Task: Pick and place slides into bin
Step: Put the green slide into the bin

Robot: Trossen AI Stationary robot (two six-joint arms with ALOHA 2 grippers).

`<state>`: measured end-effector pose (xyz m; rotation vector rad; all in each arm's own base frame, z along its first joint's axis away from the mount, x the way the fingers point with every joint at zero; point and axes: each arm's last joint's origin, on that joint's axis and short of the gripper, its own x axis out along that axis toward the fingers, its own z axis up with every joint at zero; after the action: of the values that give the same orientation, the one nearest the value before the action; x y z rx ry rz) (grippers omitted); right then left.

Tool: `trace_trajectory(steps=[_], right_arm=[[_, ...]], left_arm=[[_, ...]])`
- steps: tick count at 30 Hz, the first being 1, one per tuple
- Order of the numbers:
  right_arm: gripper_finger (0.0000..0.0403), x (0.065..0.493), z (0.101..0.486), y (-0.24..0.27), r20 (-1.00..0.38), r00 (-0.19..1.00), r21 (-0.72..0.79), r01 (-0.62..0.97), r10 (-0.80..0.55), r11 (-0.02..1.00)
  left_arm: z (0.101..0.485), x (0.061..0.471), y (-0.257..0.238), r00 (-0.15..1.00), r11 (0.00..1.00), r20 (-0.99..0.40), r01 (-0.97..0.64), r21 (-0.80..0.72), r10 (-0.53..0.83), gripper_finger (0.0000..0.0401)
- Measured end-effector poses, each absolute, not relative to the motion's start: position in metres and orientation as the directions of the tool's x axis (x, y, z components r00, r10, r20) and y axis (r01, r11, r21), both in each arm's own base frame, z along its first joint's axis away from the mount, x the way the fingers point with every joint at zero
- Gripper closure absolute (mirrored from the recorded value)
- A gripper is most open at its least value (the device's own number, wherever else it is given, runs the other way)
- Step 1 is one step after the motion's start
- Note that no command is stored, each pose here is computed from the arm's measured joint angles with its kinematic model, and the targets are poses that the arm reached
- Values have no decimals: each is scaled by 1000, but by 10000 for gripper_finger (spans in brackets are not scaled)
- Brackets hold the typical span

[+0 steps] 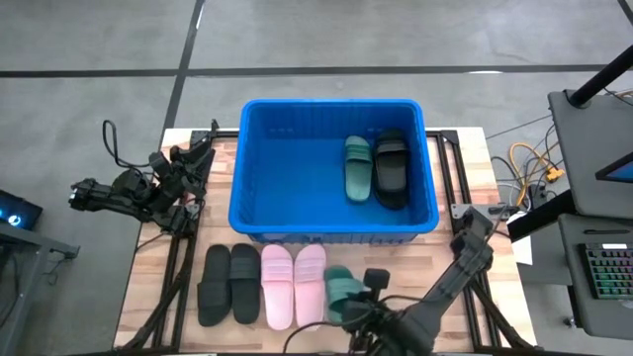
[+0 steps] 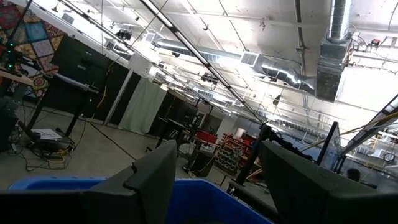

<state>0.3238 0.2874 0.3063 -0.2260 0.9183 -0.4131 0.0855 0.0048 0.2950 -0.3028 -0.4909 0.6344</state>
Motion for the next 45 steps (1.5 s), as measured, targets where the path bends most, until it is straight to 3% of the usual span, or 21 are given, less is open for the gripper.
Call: trace_trajectory(steps=[19,22,32,40,45], right_arm=[[394,282,422,229,-463,753,-191,431,-468,882],[394,278,434,219,-419,764,-223,438,-491,871],[394,288,449,167,-365,682,-400,500,-634,768],[394,314,444,107,-426,539,-580,454,-727,677],[395,325,443,65,-508,463,-583,436,-726,685]], left_arm=[[295,86,5,696,765,340,-493,-414,632,184],[295,85,5,696,765,341,-492,-415,632,184],[295,85,5,695,765,343,-489,-418,632,184],[296,84,5,694,767,350,-482,-424,630,184],[296,84,5,693,766,350,-483,-424,630,184]])
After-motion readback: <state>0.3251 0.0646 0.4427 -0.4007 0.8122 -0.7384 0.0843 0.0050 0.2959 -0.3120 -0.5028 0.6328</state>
